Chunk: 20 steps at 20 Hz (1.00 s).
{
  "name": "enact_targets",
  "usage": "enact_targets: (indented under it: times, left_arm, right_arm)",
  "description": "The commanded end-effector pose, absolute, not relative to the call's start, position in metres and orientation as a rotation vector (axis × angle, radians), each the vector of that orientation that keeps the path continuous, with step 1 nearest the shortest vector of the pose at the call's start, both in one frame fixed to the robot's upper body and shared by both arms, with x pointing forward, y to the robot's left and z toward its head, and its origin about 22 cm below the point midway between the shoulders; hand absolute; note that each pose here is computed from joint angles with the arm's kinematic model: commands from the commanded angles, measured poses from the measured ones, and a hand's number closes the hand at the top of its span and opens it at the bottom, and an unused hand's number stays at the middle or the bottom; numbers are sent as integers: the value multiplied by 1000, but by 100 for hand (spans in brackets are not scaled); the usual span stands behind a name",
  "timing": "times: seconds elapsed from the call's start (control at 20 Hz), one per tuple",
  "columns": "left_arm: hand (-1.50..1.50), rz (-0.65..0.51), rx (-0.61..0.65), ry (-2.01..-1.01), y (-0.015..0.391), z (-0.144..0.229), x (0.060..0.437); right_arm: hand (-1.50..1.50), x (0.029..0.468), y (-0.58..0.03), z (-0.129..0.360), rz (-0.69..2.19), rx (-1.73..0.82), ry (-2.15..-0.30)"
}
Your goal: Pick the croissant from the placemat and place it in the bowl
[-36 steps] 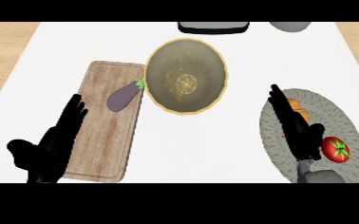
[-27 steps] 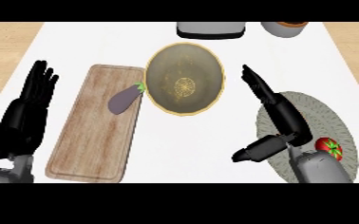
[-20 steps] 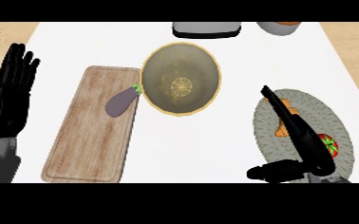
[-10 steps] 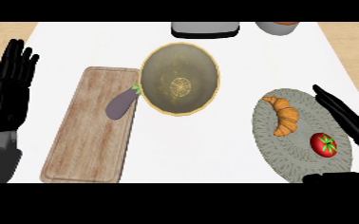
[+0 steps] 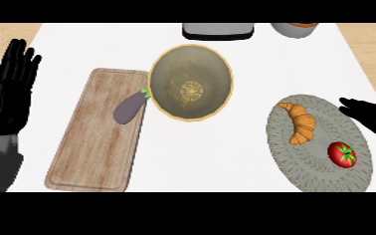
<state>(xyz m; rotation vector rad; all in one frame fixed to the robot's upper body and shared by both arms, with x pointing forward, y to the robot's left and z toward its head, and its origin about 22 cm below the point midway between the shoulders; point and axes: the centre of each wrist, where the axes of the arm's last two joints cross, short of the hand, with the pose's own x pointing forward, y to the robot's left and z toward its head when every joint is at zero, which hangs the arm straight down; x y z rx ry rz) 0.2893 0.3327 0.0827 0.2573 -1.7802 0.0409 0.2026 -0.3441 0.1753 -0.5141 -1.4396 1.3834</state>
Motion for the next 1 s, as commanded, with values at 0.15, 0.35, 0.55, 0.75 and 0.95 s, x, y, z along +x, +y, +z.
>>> enact_targets:
  times: [0.15,0.35,0.55,0.75,0.95]
  left_arm:
    - [0,28,216,-1785,329,79,294]
    - [0,19,230,-1794,321,87,283]
    - [0,24,237,-1780,333,84,293]
    - [0,55,234,-1792,325,89,293]
    - [0,32,258,-1786,328,80,281]
  right_arm:
    - [-150,212,-350,172,1487,-520,-1242]
    - [-150,222,-324,179,1495,-558,-1241]
    - [-150,239,-347,146,1493,-511,-1223]
    - [-150,252,-345,123,1499,-508,-1187]
    - [-150,252,-358,112,1464,-496,-1175]
